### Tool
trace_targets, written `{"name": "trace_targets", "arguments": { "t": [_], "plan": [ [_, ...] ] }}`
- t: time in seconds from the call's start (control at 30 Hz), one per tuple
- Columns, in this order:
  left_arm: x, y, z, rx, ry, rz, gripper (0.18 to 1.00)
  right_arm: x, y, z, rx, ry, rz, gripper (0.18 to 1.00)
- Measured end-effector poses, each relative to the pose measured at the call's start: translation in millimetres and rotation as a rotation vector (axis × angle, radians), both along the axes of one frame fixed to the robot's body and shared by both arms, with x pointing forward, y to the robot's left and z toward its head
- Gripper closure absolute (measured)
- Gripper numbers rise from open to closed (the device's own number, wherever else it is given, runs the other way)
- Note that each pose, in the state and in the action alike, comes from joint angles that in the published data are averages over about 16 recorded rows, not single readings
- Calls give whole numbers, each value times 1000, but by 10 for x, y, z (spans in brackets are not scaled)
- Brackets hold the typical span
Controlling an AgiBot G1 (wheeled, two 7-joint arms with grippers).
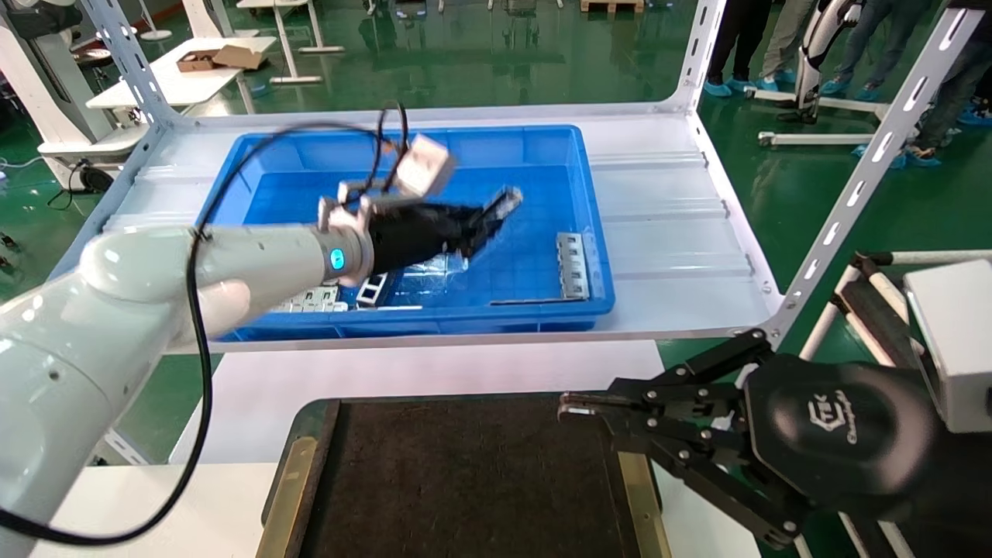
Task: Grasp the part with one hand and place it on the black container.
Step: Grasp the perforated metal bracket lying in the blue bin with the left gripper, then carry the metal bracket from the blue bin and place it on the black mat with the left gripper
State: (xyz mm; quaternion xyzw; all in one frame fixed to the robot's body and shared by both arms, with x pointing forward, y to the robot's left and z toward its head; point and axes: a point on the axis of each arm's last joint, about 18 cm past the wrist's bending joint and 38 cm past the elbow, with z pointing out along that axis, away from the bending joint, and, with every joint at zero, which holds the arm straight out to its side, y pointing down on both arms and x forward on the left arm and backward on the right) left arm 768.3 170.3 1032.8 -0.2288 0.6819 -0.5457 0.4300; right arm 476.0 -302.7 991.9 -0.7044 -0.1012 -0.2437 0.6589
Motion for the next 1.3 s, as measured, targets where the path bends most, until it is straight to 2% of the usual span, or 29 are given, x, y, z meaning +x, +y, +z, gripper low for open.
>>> {"name": "trace_targets", "arguments": {
  "t": [0.13,0.27,0.47,0.67,0.83,1.0,1.3],
  "plan": [
    [-65,-8,144,-24,-15,-38,832,0,0,0,0,0,0,966],
    [-205,-28,248,-39,-16,-128,833,0,0,0,0,0,0,981],
    [-538,-38,275,-45,0,-331,833,0,0,0,0,0,0,987],
    [-940,23,153,-34,19,-548,833,0,0,0,0,0,0,988],
    [-1167,113,-75,-37,49,-657,833,0,0,0,0,0,0,988],
    [-1326,200,-406,-50,106,-713,834,0,0,0,0,0,0,988],
    [-1470,302,-1232,-117,277,-677,834,0,0,0,0,0,0,988]
  ]
}}
